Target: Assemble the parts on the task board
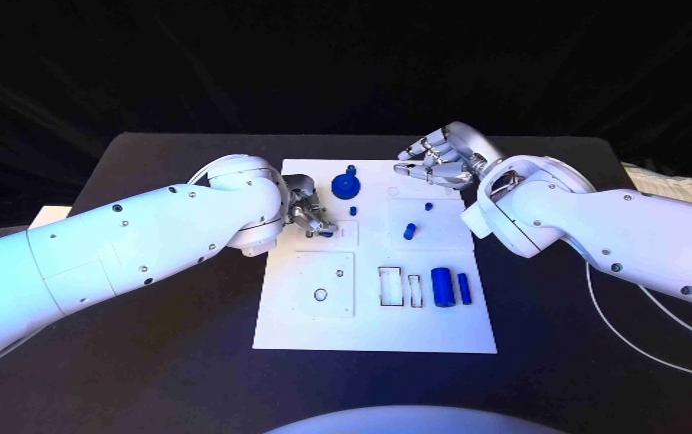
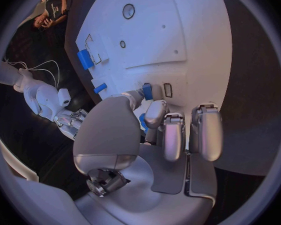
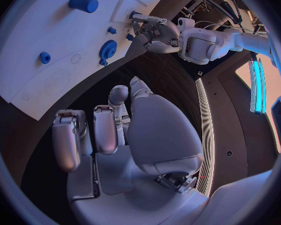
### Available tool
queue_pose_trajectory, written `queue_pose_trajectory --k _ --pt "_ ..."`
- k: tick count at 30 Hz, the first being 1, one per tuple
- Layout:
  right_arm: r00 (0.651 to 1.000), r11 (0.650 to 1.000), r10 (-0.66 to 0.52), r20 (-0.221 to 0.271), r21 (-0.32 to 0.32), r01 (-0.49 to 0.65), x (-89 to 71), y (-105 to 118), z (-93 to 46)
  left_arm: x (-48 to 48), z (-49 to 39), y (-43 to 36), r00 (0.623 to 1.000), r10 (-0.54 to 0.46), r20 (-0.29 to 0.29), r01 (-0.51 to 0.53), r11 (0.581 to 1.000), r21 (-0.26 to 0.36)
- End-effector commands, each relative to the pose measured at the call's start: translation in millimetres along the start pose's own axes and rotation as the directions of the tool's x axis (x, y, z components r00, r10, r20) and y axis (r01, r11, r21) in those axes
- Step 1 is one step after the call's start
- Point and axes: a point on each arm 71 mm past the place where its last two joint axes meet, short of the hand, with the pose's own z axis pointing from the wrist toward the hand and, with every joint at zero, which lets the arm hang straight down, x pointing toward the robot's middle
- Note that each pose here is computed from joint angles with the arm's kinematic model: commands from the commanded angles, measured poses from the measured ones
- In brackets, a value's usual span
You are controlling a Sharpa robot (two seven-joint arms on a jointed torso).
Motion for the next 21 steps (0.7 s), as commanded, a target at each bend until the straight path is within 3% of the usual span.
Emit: queue_pose_trajectory --k 1,14,21 --pt "1.0 1.0 -0.007 -0.011 -0.008 0.007 1.6 0.9 -0.1 8.2 3.3 0.8 0.998 -0.009 -0.066 0.008 1.0 -0.009" --pt "1.0 1.0 -0.008 -0.021 -0.003 0.008 2.4 0.6 -0.2 8.0 8.9 -1.5 0.994 -0.007 -0.106 0.006 1.0 -0.015" --pt "1.0 1.0 -0.007 -0.021 -0.001 0.007 2.4 0.7 -0.4 6.3 11.1 -2.6 0.995 0.027 -0.091 -0.03 0.999 -0.022"
